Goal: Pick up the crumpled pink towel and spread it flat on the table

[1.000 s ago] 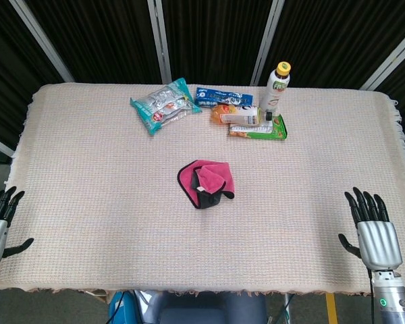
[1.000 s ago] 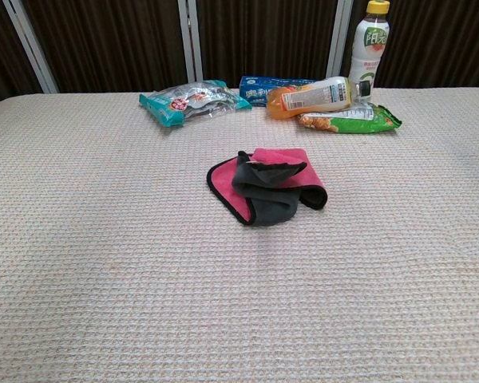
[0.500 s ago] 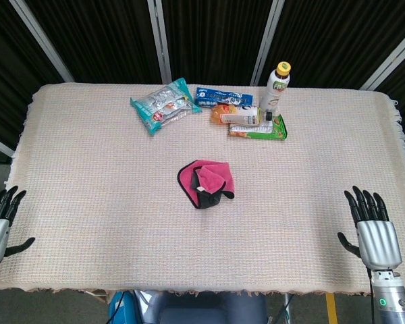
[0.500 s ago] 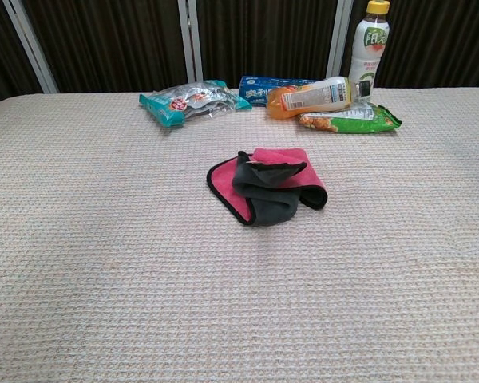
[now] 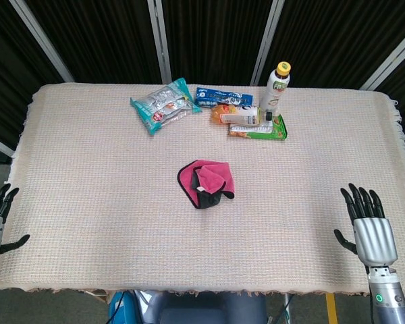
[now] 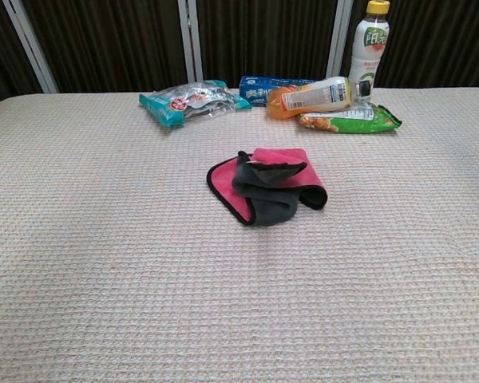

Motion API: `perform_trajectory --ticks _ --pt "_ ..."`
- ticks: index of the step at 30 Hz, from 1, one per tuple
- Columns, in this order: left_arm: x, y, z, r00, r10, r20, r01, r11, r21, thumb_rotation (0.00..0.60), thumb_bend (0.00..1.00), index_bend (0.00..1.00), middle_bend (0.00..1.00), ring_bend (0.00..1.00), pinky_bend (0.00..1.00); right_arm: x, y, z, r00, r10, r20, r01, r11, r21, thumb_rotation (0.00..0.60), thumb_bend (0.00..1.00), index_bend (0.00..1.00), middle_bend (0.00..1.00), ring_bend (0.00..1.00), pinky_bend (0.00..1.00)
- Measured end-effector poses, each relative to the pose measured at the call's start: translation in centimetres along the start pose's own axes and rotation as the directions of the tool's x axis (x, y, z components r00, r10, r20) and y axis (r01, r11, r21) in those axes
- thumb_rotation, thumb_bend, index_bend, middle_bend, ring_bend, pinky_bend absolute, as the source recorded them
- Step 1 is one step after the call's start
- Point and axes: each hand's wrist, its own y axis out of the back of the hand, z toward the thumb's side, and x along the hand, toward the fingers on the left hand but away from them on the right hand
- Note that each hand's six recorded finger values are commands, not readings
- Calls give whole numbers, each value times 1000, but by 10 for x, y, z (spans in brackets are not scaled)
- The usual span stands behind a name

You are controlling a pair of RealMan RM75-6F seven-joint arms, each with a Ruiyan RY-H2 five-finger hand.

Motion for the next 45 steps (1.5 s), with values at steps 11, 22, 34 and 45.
perform_trajectory --ticks 11,22,34,45 --pt "6 -2 2 1000 -3 -4 3 1000 -13 600 0 0 0 0 10 -40 -25 55 994 12 -112 -23 995 -97 600 237 380 65 40 142" --pt "15 -12 8 1000 -24 1 24 1000 -3 600 0 0 0 0 10 -86 -71 139 982 29 -188 -70 974 -215 600 237 412 71 40 142" --pt "16 -8 18 999 -6 34 6 1000 -7 600 0 0 0 0 10 -120 -87 193 981 1 -192 -59 953 -297 600 237 412 73 48 142" --pt "18 -7 21 999 -2 42 2 1000 -21 600 0 0 0 0 10 -122 -91 223 979 -7 -205 -71 926 -370 600 237 487 99 55 142"
